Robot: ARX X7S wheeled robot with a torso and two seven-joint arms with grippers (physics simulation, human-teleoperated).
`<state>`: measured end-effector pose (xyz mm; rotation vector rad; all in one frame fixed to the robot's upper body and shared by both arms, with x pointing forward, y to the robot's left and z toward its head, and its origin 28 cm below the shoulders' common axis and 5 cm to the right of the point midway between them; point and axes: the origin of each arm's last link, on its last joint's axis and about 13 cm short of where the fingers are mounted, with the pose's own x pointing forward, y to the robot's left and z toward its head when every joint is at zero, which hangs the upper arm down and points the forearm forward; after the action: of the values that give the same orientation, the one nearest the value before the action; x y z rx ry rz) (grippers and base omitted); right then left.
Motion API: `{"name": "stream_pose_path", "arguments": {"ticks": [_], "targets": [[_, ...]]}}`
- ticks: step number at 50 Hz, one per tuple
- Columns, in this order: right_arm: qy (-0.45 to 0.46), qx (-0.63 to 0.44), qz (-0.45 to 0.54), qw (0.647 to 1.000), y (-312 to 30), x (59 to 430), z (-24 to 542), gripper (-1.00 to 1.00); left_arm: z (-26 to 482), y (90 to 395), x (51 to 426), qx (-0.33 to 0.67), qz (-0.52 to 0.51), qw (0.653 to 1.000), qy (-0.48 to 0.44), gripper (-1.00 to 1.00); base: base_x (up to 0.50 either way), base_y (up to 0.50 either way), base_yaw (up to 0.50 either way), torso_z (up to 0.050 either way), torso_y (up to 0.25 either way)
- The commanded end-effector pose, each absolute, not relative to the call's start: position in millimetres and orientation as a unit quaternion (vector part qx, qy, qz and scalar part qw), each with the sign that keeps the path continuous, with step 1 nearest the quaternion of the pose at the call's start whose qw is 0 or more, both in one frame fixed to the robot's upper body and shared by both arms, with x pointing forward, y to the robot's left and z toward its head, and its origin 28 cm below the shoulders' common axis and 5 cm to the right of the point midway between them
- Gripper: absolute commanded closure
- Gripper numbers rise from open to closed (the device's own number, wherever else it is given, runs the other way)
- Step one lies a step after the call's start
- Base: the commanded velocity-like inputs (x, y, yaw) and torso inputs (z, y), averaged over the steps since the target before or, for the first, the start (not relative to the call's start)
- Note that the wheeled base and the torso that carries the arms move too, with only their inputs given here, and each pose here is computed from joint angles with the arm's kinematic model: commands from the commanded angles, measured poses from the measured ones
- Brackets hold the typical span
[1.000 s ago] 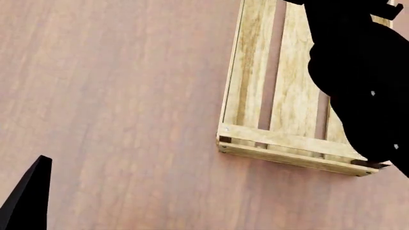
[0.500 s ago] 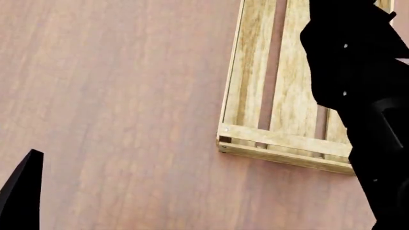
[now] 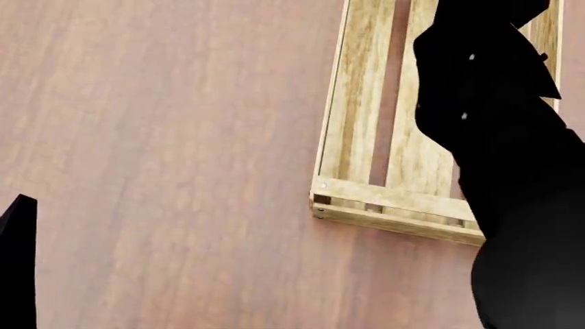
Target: Stack the right bowl on the left bowl and place them in the tray.
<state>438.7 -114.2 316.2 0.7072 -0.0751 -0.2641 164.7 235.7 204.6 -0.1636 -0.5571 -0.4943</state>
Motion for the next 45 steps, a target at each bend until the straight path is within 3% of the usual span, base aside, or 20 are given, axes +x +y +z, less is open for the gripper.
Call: {"name": "stream_pose_path", "arguments": {"ticks": [1,15,45], "targets": [[-0.072,0.391,-0.137,0.907,-112,439,328,1.00,208,240,167,-0.093,-0.238,0.921,-0.295,-1.00,0.00,0.00,0.00,0.000,0.000],[-0.061,0.439,-0.166,0.881,-107,440,330,1.00,207,242,168,-0.096,-0.234,0.923,-0.291,-1.00,0.00,0.00,0.00,0.001,0.001],[0.068,0.436,-0.288,0.850,-99,439,323,1.00,206,243,172,-0.100,-0.226,0.925,-0.288,-1.00,0.00,0.00,0.00,0.000,0.001]]}}
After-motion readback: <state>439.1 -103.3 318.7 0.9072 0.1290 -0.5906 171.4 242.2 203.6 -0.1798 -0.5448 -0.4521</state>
